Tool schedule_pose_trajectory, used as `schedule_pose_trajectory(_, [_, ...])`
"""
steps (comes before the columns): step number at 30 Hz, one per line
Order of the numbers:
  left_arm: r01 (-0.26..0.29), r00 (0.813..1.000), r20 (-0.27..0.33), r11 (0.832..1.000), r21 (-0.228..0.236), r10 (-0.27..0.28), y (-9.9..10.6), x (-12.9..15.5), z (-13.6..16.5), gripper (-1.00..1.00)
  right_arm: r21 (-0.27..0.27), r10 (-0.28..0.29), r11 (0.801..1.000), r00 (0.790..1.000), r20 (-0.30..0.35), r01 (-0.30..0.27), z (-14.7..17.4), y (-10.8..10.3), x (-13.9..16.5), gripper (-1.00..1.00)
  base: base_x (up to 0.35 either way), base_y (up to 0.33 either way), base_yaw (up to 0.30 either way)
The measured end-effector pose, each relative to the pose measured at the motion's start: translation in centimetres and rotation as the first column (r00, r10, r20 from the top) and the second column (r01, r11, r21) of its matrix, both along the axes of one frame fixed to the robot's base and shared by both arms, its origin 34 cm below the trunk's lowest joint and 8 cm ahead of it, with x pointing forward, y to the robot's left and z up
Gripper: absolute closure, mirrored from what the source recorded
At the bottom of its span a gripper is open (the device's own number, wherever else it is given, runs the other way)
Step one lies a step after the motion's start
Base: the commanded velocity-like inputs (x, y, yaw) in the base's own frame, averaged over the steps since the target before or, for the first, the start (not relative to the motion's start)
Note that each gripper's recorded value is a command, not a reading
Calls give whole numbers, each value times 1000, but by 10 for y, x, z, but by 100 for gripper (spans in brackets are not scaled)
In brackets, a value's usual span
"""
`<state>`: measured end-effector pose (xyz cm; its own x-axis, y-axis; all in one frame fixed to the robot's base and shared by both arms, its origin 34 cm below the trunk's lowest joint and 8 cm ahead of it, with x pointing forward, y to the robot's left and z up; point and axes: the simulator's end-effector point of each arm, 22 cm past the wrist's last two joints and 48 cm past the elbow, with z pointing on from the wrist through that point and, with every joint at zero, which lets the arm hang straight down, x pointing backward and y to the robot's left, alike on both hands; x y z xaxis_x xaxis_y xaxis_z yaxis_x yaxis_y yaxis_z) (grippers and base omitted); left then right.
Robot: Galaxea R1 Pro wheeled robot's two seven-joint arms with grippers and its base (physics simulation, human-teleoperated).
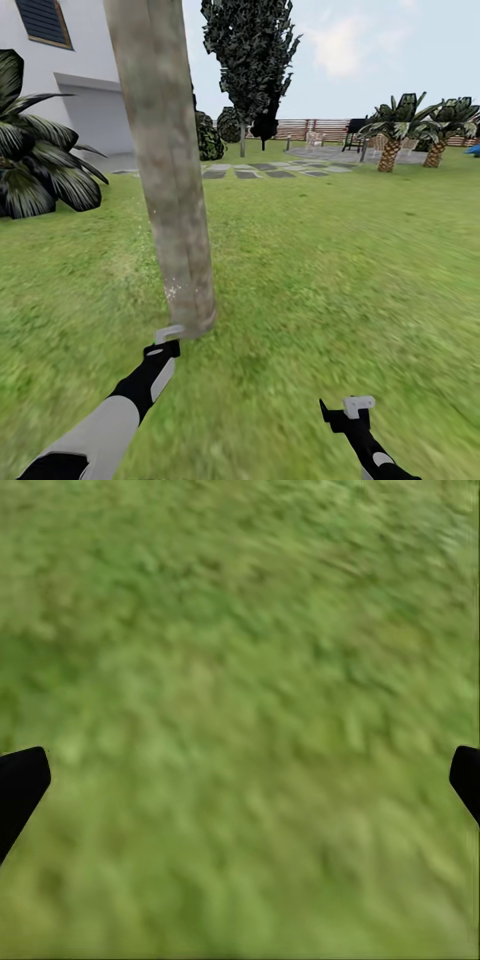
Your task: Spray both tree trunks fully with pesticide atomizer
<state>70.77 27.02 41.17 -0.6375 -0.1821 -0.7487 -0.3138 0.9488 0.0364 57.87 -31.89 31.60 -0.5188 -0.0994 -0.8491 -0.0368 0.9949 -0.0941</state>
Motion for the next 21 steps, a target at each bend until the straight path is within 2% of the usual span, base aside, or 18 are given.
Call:
schedule_pose_trajectory(3, [12,1000,17,1000,-2,-12,-6,7,10,100,0,0,1000,1000,0,0,0,0,0,-100,-3,-2,194])
schedule_pose_trajectory(8, [54,997,50,998,-25,-53,-22,33,58,100,0,0,1000,1000,0,0,0,0,0,-100,0,0,21])
schedule_pose_trajectory(11, [55,996,66,998,-19,-53,-14,38,69,100,0,0,1000,1000,0,0,0,0,0,-100,0,0,1])
schedule_pose_trajectory(13, [47,996,72,999,-2,-46,-1,40,74,100,0,0,1000,1000,0,0,0,0,0,-100,0,0,0])
schedule_pose_trajectory(14, [48,996,72,999,-3,-48,-2,40,75,100,0,0,1000,1000,0,0,0,0,0,-100,0,0,0])
schedule_pose_trajectory(15, [64,996,60,998,-1,-64,-11,40,75,100,0,0,1000,1000,0,0,0,0,0,-100,0,0,0])
schedule_pose_trajectory(17, [128,991,42,992,15,-129,-42,41,76,100,0,0,1000,1000,0,0,0,0,0,-100,0,0,0])
schedule_pose_trajectory(19, [215,976,34,976,33,-216,-85,40,81,100,0,0,1000,1000,0,0,0,0,0,-100,0,0,0])
schedule_pose_trajectory(21, [231,973,14,972,42,-232,-88,40,86,100,0,0,1000,1000,0,0,0,0,0,-100,0,0,0])
